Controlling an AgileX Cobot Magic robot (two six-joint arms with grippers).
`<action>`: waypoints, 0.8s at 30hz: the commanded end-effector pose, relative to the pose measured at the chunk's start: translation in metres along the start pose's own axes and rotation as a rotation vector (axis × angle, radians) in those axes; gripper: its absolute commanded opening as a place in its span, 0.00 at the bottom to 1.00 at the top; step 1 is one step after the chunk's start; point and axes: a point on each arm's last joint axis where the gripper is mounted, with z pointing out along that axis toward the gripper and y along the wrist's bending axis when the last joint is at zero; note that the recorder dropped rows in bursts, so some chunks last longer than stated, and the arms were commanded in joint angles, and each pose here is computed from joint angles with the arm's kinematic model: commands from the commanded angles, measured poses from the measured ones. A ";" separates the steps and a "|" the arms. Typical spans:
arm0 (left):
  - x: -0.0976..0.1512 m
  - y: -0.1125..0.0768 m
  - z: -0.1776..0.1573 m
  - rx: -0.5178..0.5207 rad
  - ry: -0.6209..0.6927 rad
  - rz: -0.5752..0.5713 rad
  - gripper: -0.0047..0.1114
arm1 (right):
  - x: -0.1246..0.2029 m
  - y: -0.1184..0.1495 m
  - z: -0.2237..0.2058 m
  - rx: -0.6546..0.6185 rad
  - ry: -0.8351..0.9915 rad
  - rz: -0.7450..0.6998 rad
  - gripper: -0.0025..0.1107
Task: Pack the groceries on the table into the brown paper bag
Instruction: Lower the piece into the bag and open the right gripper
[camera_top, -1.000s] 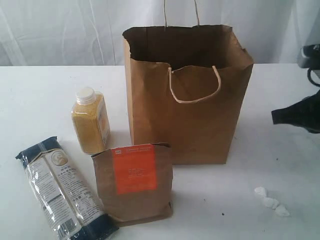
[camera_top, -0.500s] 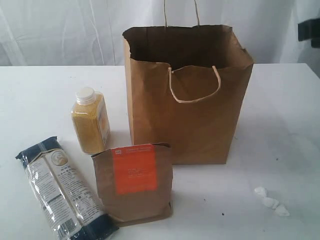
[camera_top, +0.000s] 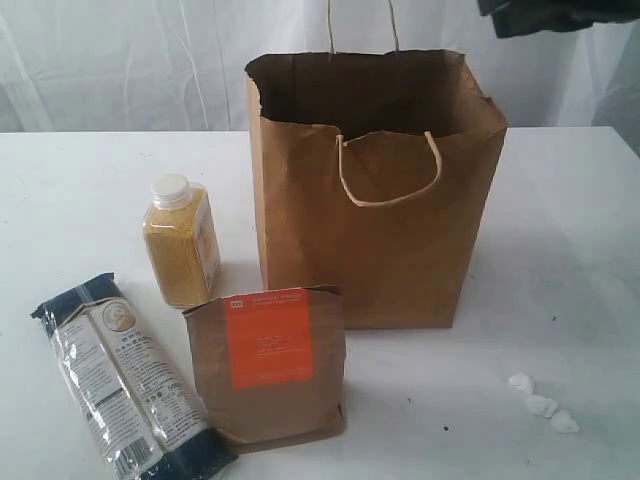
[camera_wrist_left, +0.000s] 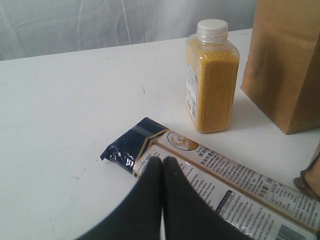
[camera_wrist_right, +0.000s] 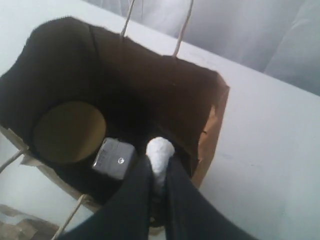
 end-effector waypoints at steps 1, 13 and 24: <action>0.001 0.000 0.000 0.005 -0.003 -0.004 0.04 | -0.002 0.010 0.030 -0.035 0.111 -0.046 0.02; 0.001 0.000 0.000 0.005 -0.003 -0.004 0.04 | 0.000 0.010 0.062 -0.038 0.169 -0.045 0.45; 0.001 0.000 0.000 0.005 -0.003 -0.004 0.04 | -0.003 -0.001 0.012 0.123 0.066 -0.085 0.52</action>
